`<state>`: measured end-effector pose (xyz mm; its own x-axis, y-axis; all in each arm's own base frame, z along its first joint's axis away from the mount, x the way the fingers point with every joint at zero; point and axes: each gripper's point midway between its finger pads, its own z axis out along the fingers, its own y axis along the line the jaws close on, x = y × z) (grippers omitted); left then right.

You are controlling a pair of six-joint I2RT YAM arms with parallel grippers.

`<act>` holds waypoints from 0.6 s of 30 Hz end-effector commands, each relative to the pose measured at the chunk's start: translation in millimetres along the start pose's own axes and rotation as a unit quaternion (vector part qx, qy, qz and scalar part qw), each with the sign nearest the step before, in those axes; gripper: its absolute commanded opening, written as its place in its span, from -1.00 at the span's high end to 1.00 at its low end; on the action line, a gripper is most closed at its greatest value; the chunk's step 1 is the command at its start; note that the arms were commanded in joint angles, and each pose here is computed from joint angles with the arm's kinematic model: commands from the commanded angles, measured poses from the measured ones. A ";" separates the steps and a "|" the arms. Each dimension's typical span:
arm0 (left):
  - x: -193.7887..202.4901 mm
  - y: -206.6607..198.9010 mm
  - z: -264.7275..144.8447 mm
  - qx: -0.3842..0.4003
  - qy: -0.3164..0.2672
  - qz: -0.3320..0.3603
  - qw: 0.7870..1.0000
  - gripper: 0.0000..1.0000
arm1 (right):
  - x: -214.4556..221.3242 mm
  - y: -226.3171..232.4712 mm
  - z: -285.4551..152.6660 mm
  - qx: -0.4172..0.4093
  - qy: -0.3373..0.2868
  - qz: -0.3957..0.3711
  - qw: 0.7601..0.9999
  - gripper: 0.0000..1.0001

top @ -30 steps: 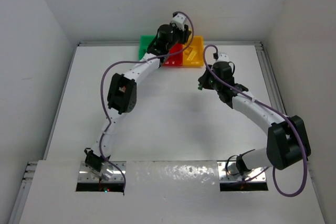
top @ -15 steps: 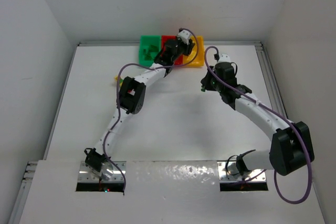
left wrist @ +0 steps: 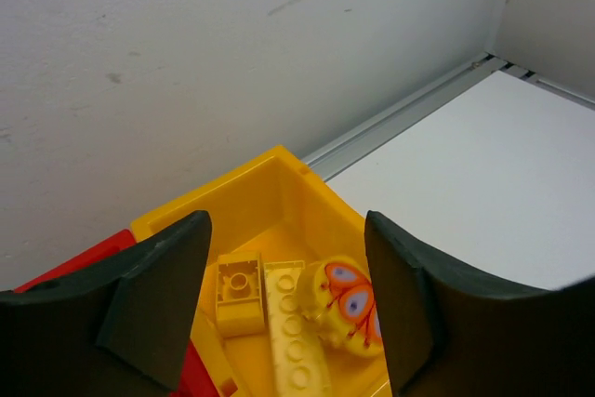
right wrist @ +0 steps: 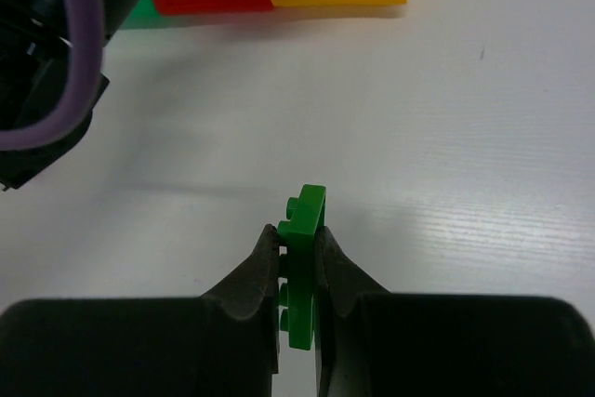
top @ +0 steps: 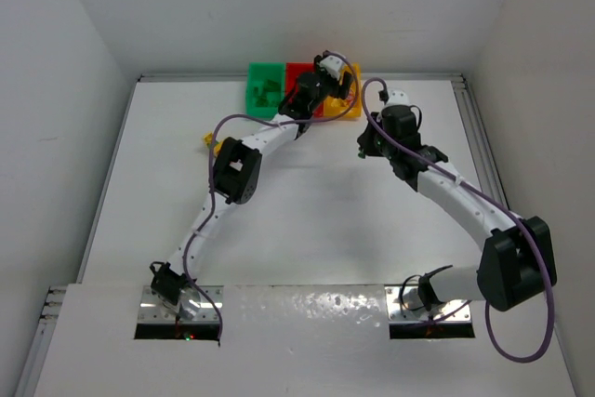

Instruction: Sort the legos into containers by color

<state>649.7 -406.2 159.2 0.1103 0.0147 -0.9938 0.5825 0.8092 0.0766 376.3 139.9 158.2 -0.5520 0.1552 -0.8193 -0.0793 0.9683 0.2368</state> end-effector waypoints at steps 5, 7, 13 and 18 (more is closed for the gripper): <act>-66.7 12.1 -0.9 -0.024 -0.061 0.001 0.998 -0.33 | -42.3 12.4 -4.8 -0.013 -0.048 0.001 0.999 1.00; -89.6 23.1 -6.9 -0.025 -0.068 -0.009 0.997 -0.27 | -50.1 11.0 -7.2 -0.005 -0.054 0.005 0.998 1.00; -144.5 16.1 -67.0 0.096 -0.032 0.060 0.993 0.18 | -90.9 -6.3 -9.9 0.061 -0.110 0.024 0.992 1.00; -115.9 -16.3 -138.3 0.276 0.094 0.138 0.947 0.02 | -137.8 -3.1 15.4 0.089 -0.142 0.064 0.984 1.00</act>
<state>570.9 -347.9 234.2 0.0873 0.2280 -0.9697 0.7864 0.5818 0.2076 435.7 124.6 230.1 -0.3962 0.2313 -0.8886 0.0615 0.9723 0.2256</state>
